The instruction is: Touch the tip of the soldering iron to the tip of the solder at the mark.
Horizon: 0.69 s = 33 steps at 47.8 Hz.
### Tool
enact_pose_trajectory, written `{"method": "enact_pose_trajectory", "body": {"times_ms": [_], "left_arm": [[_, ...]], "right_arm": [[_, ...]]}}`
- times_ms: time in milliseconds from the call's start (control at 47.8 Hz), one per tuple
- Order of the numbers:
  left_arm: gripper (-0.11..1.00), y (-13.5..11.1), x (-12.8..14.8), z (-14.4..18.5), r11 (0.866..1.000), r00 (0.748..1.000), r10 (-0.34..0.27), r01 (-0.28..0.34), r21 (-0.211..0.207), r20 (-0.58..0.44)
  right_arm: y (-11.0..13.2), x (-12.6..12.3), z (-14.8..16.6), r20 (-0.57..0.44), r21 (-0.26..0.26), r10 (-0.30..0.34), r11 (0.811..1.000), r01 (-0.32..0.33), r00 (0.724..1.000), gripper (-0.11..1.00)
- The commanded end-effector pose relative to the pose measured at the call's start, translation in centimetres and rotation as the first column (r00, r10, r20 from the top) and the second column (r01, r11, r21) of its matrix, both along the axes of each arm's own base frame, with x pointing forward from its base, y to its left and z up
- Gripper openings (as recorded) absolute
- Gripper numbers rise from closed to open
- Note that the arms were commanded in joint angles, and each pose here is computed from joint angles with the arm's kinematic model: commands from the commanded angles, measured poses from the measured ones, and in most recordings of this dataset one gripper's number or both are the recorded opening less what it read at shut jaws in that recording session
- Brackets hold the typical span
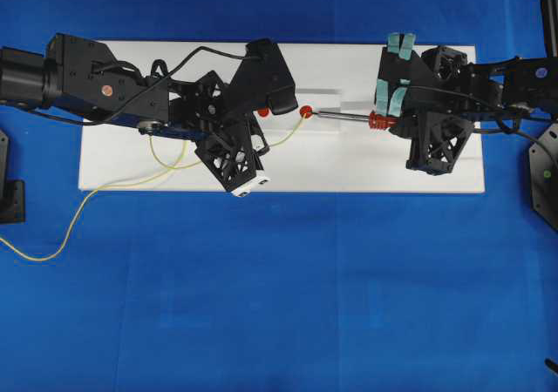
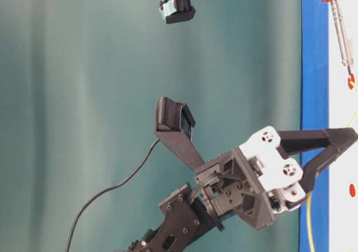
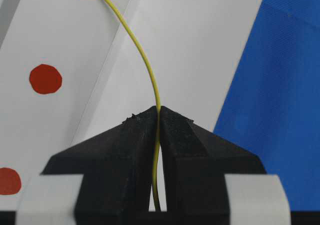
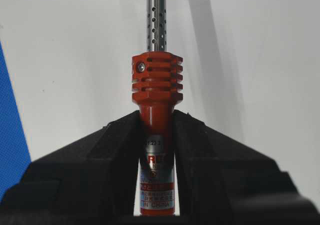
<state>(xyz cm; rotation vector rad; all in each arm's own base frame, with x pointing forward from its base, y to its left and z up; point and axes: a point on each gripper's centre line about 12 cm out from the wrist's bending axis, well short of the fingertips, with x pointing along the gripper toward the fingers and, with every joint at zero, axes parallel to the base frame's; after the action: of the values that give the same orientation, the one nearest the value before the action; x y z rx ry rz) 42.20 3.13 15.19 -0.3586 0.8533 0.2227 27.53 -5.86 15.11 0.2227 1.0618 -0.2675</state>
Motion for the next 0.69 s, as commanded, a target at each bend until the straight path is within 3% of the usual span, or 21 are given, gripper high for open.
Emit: {"method": "enact_pose_trajectory", "body": {"times_ms": [0, 669], "left_arm": [[0.01, 0.05, 0.57, 1.43, 1.0, 0.999, 0.0, 0.0, 0.003, 0.041], [0.01, -0.07, 0.73, 1.75, 1.0, 1.0, -0.003, 0.003, 0.002, 0.028]], "right_arm": [[-0.19, 0.9, 1.02, 0.039, -0.01, 0.003, 1.0, -0.002, 0.999, 0.06], [-0.28, 1.23, 0.96, 0.032, -0.011, 0.004, 1.0, -0.004, 0.999, 0.06]]}}
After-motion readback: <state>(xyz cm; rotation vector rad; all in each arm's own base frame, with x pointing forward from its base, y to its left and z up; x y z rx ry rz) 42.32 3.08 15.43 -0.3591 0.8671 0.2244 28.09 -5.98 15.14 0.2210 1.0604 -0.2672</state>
